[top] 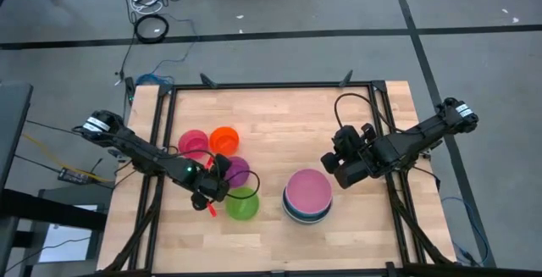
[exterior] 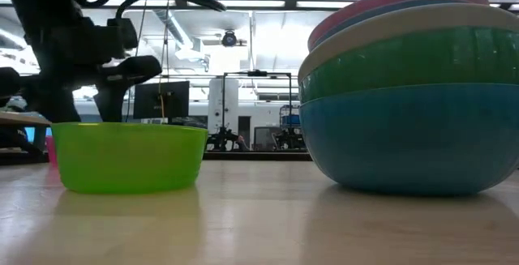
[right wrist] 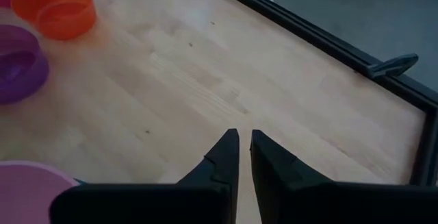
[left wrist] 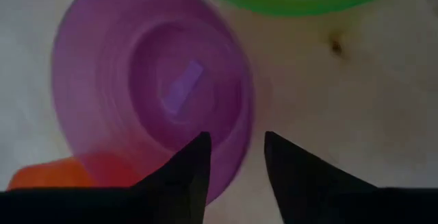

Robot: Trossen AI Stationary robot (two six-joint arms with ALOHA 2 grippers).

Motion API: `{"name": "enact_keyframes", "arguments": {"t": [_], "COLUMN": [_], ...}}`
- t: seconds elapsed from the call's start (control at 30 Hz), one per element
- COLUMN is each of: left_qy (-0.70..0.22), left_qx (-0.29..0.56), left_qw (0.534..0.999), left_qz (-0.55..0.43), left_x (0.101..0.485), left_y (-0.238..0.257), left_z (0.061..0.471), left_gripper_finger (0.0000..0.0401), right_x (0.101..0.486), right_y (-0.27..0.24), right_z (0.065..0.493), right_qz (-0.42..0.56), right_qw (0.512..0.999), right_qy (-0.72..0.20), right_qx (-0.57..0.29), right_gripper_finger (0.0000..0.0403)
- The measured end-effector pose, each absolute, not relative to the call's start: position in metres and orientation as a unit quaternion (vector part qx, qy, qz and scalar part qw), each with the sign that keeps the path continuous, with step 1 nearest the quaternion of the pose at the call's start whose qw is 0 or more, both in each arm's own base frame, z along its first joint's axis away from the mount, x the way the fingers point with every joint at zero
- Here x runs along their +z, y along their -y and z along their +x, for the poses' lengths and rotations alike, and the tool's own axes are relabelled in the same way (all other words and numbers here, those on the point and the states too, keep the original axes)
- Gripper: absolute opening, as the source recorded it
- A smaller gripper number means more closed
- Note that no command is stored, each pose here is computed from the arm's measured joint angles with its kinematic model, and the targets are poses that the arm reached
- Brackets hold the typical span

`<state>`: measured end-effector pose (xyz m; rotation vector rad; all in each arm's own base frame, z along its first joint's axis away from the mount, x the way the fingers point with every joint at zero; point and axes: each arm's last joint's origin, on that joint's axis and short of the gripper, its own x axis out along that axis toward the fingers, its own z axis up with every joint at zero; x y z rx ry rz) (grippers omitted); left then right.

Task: Nest bowls inside each other
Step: Stack the violet bowl on top of the pink bowl

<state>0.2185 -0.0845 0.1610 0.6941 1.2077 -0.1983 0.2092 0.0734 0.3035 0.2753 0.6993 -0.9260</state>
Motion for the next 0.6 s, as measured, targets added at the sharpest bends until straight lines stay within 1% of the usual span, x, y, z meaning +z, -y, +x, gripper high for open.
{"name": "enact_keyframes", "arguments": {"t": [0.03, 0.07, 0.13, 0.17, 0.27, 0.43, 0.53, 0.6], "left_qy": [-0.555, -0.553, -0.544, -0.539, -0.531, -0.507, -0.464, -0.408], "left_qx": [-0.085, -0.082, -0.082, -0.082, -0.079, -0.061, 0.002, 0.013], "left_qw": [0.765, 0.766, 0.774, 0.778, 0.782, 0.793, 0.788, 0.808], "left_qz": [0.317, 0.316, 0.315, 0.314, 0.317, 0.332, 0.405, 0.424], "left_x": [0.161, 0.163, 0.168, 0.171, 0.177, 0.196, 0.227, 0.259], "left_y": [0.084, 0.085, 0.086, 0.087, 0.087, 0.09, 0.092, 0.092], "left_z": [0.219, 0.22, 0.224, 0.226, 0.23, 0.24, 0.254, 0.272], "left_gripper_finger": [0.0123, 0.0099, 0.0038, 0.002, 0.0008, 0.0004, 0.0003, 0.0003], "right_x": [0.303, 0.304, 0.304, 0.304, 0.304, 0.304, 0.304, 0.304], "right_y": [-0.073, -0.073, -0.073, -0.073, -0.074, -0.074, -0.074, -0.073], "right_z": [0.209, 0.209, 0.209, 0.209, 0.209, 0.21, 0.21, 0.21], "right_qz": [0.13, 0.13, 0.128, 0.128, 0.128, 0.127, 0.125, 0.124], "right_qw": [0.827, 0.827, 0.828, 0.828, 0.828, 0.829, 0.829, 0.829], "right_qy": [-0.33, -0.33, -0.331, -0.331, -0.33, -0.331, -0.332, -0.331], "right_qx": [-0.436, -0.436, -0.435, -0.435, -0.434, -0.433, -0.432, -0.433], "right_gripper_finger": [0.0029, 0.0028, 0.0027, 0.0027, 0.0028, 0.0027, 0.0027, 0.0027]}}
